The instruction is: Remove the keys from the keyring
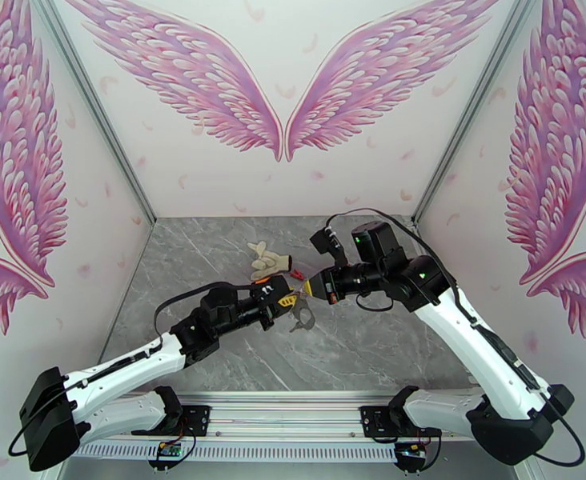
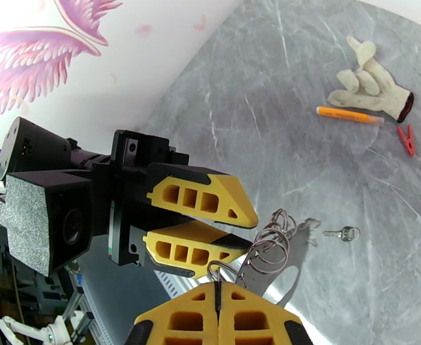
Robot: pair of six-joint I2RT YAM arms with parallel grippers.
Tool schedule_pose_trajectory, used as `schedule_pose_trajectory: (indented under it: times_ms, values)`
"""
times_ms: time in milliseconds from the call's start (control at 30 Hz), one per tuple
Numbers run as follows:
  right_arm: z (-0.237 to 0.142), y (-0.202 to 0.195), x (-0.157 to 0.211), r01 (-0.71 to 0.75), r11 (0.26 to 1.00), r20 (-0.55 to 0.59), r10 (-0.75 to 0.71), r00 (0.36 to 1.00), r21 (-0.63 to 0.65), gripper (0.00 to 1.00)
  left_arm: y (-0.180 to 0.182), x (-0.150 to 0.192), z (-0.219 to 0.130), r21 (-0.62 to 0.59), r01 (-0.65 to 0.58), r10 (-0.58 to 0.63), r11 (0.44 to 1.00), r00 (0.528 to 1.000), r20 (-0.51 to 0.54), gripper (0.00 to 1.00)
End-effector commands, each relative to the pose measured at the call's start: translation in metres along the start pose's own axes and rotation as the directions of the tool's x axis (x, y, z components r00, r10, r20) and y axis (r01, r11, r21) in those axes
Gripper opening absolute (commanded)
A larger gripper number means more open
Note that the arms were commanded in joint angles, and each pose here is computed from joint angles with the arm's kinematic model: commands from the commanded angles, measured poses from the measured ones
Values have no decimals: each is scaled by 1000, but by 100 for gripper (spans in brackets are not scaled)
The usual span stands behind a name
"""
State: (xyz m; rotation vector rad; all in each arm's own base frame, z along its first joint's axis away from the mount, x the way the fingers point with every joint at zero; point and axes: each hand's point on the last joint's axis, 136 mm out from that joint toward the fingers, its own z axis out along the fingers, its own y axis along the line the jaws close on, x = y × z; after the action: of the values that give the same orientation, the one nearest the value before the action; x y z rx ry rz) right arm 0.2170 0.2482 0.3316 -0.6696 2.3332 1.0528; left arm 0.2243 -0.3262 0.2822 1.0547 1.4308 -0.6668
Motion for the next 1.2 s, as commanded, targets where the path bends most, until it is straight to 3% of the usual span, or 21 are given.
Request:
schedule_pose_trajectory:
  times_ms: [0, 200, 400, 700, 1167]
  values:
    - [-1, -2, -2, -16, 1000, -9, 16, 1000, 25, 0, -2, -18, -9, 27, 71, -70, 997, 997, -26, 26]
    - [2, -4, -4, -35, 999, -2, 35, 999, 26, 0, -9, -30, -19, 69, 106, -101, 992, 992, -80, 33]
    - [4, -1, -4, -30, 1000, -7, 30, 1000, 3, 0, -3, -31, -15, 53, 63, -54, 997, 987, -148, 34]
    - [4, 0, -5, -21, 1000, -4, 21, 1000, -8, 0, -12, -34, -5, 134, 52, -26, 990, 983, -183, 34]
    - [10, 2, -2, -24, 999, -19, 24, 1000, -29, 0, -8, -36, 7, 144, 29, 5, 989, 973, -231, 27]
